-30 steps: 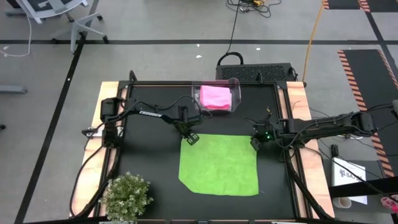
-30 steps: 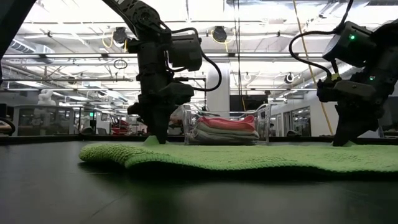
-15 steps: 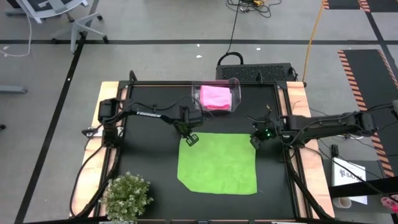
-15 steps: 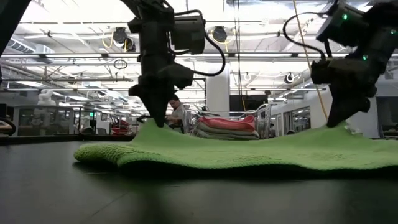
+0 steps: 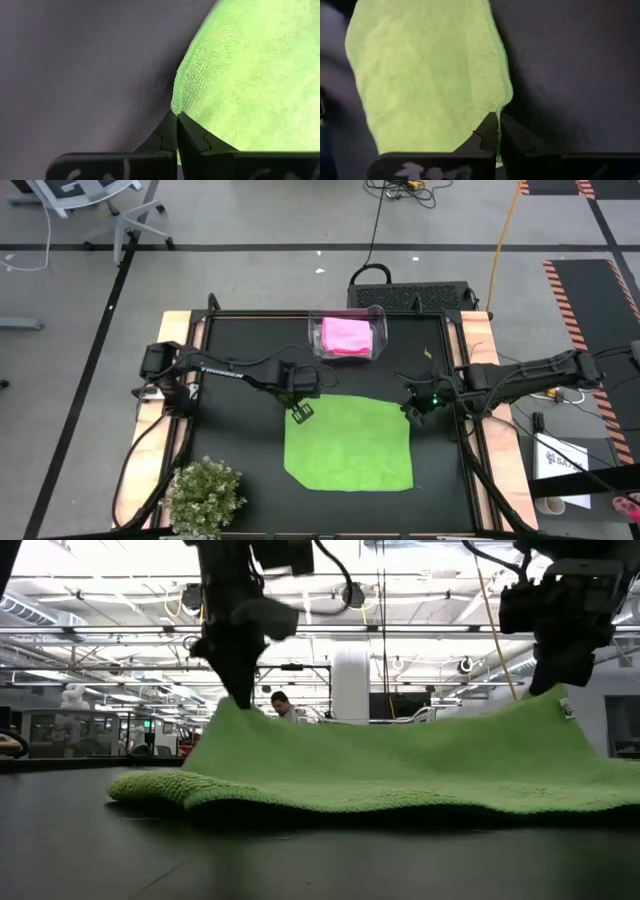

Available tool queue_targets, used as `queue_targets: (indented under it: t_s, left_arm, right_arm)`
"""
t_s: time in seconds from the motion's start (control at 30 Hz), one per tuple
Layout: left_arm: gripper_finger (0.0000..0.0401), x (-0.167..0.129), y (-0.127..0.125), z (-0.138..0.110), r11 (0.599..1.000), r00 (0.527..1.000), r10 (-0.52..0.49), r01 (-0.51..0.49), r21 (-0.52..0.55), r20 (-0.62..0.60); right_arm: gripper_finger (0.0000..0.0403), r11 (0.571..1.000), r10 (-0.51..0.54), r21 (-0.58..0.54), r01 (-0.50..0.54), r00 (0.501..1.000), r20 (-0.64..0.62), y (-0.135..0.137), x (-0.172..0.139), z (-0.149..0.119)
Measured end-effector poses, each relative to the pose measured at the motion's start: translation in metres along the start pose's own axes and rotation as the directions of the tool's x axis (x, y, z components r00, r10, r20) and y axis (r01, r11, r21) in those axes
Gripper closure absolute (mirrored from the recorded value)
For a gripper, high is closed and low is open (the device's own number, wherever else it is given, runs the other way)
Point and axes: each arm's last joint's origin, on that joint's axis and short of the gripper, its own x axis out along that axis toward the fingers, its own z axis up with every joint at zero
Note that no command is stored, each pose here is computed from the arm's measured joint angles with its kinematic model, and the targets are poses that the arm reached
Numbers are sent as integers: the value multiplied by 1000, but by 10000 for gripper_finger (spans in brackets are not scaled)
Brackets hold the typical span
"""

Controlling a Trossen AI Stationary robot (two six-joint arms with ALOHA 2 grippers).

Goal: Fold microfiber towels
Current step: Fold the green microfiber cloth

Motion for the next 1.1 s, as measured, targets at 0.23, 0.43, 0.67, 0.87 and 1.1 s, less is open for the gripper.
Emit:
queue_targets:
  t_s: [0.23,0.43,0.67,0.87,1.1]
  left_arm:
    - [400,-20,-15,-16,1000,995,21,-20,-13,95]
    - [399,-24,-34,-34,1000,994,12,-13,4,110]
    - [399,-27,-52,-53,999,994,-14,11,33,106]
    - [399,-31,-68,-73,998,996,-59,57,30,72]
    - [399,-36,-88,-101,995,993,-104,105,0,49]
  right_arm:
    - [403,1000,21,20,-20,998,-63,11,3,-12]
    - [403,996,72,63,-67,993,-96,23,3,-22]
    - [403,981,182,85,-174,978,-105,41,0,-32]
    - [403,967,244,102,-232,960,-134,52,-2,-43]
    - [403,969,239,119,-219,950,-199,62,3,-57]
